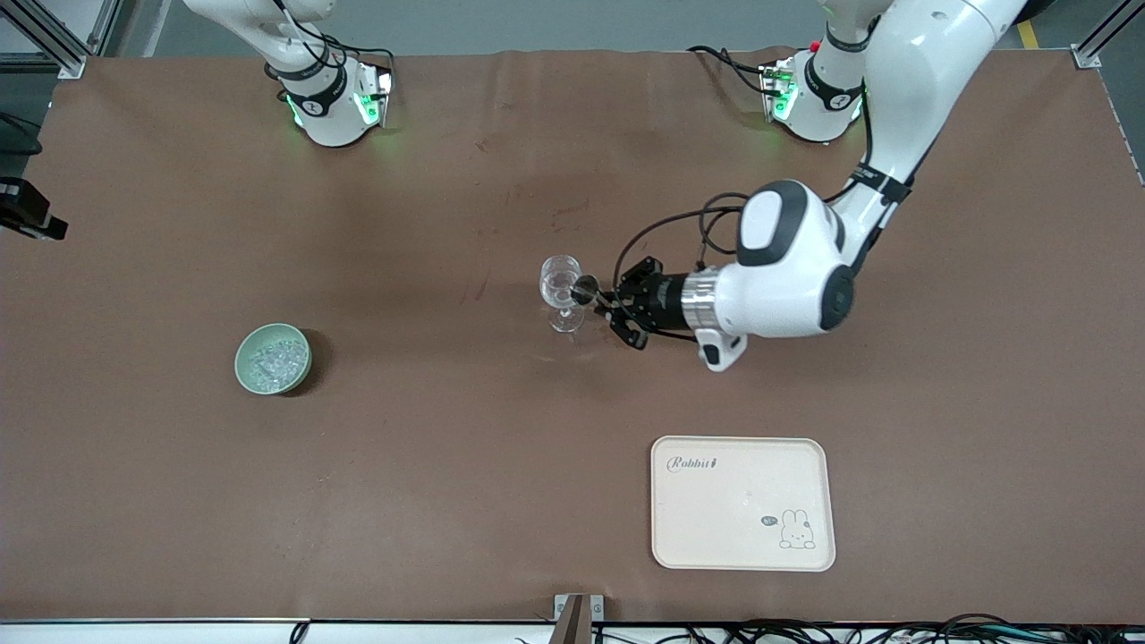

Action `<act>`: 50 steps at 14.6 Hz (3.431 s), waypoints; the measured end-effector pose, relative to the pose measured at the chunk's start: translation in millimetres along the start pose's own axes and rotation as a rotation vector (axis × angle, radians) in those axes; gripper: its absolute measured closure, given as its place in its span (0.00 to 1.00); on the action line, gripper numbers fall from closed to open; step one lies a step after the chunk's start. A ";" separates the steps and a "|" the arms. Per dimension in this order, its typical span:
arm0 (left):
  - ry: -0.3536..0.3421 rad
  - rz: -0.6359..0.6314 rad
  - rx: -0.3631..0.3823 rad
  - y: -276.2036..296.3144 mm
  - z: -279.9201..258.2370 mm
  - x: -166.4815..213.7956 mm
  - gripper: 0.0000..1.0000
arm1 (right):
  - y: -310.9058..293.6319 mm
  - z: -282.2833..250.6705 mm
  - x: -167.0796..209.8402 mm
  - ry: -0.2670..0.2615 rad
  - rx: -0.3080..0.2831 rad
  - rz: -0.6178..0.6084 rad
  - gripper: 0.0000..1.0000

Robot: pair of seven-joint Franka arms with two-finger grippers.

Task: Pour wine and add ice with both arms
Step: 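Set the jigger down with the left gripper while the right gripper brings ice, then open both grippers, dropping ice into the glass and releasing the jigger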

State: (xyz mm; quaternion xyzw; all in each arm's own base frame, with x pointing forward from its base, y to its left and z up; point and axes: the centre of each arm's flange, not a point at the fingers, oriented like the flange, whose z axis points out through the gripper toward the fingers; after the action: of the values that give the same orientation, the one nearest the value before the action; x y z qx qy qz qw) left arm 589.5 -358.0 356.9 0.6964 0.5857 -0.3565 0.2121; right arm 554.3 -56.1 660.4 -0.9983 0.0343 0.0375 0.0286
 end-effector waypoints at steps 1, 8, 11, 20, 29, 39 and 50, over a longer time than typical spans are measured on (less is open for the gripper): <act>-0.037 -0.019 -0.017 7.7 -13.8 13.6 0.79 | -12.8 0.7 0.2 -0.002 -0.001 -0.002 0.74; -0.220 -0.141 -0.189 73.7 -116.6 146.0 0.79 | -194.7 10.5 -21.3 0.024 -0.003 0.051 0.74; -0.284 -0.139 -0.274 89.0 -145.9 219.0 0.79 | -292.2 37.6 -35.8 0.043 0.023 0.116 0.74; -0.409 -0.120 -0.451 85.8 -135.9 381.9 0.79 | -488.6 221.0 -56.9 0.002 -0.006 0.208 0.74; -0.499 -0.118 -0.535 80.2 -99.7 426.1 0.79 | -521.1 290.6 -62.9 -0.031 -0.037 0.192 0.74; -0.403 0.048 -0.397 51.3 -171.3 449.7 0.00 | -527.0 306.8 -66.8 -0.046 -0.053 0.214 0.74; 0.392 0.577 0.079 7.4 -338.7 259.6 0.00 | -528.8 314.6 -67.4 -0.054 -0.061 0.220 0.55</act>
State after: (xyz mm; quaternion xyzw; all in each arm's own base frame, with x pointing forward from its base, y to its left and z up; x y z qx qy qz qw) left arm 696.2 54.3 384.8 0.8961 0.3800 -0.1637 0.1607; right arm 501.6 493.9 381.3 -0.9876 0.1416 0.0683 -0.0051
